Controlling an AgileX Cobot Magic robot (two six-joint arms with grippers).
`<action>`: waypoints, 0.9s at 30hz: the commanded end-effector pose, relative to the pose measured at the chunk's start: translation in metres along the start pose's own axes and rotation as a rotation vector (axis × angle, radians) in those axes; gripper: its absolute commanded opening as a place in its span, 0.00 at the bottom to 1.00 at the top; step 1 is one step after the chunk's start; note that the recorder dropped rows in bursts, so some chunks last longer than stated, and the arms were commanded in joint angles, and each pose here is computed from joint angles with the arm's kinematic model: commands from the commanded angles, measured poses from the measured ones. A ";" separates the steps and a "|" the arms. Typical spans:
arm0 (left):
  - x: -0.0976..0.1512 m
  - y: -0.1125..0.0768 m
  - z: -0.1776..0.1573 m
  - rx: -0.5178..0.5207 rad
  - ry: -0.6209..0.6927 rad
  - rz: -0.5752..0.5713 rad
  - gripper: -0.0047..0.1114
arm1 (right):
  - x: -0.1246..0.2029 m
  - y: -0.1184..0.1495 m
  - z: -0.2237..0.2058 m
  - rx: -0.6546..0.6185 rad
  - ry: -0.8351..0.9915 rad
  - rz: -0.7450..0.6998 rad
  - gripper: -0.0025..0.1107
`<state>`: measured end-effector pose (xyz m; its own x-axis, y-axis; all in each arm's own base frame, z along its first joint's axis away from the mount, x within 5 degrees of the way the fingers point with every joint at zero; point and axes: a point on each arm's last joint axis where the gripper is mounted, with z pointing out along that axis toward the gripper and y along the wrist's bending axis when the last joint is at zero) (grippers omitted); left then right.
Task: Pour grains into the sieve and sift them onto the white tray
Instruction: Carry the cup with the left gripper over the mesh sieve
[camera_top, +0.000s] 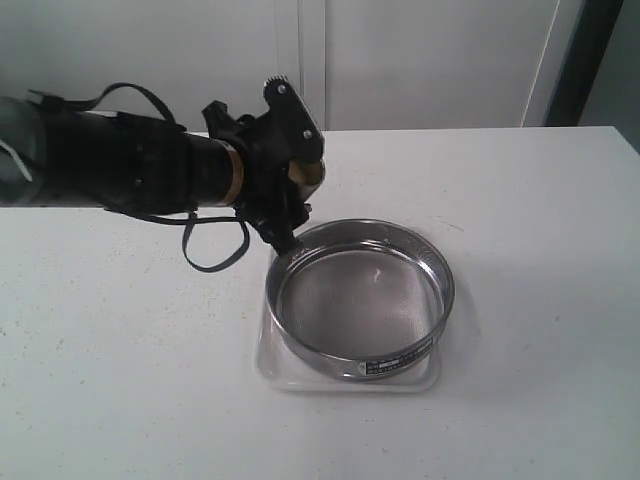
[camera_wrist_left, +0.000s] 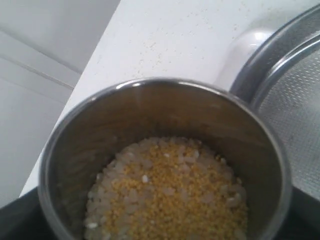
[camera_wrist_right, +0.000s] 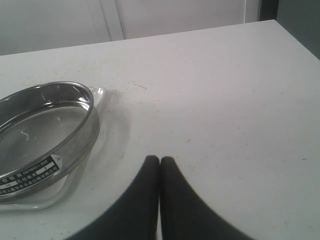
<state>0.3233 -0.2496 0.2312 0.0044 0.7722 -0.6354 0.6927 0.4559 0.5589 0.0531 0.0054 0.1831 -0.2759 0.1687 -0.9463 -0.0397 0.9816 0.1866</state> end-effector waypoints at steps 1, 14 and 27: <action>-0.011 -0.013 0.005 -0.013 0.024 0.136 0.04 | 0.001 0.000 0.000 -0.001 -0.012 -0.004 0.02; -0.014 -0.036 0.010 -0.043 0.148 0.498 0.04 | 0.001 0.000 0.000 -0.001 -0.012 -0.004 0.02; -0.016 -0.036 0.011 -0.063 0.142 0.648 0.04 | 0.001 0.000 0.000 -0.001 -0.012 -0.004 0.02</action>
<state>0.3061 -0.2816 0.2097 0.2804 0.9520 -0.1227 0.5748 -0.0641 0.8157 0.0531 0.0054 0.1831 -0.2759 0.1687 -0.9463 -0.0397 0.9816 0.1866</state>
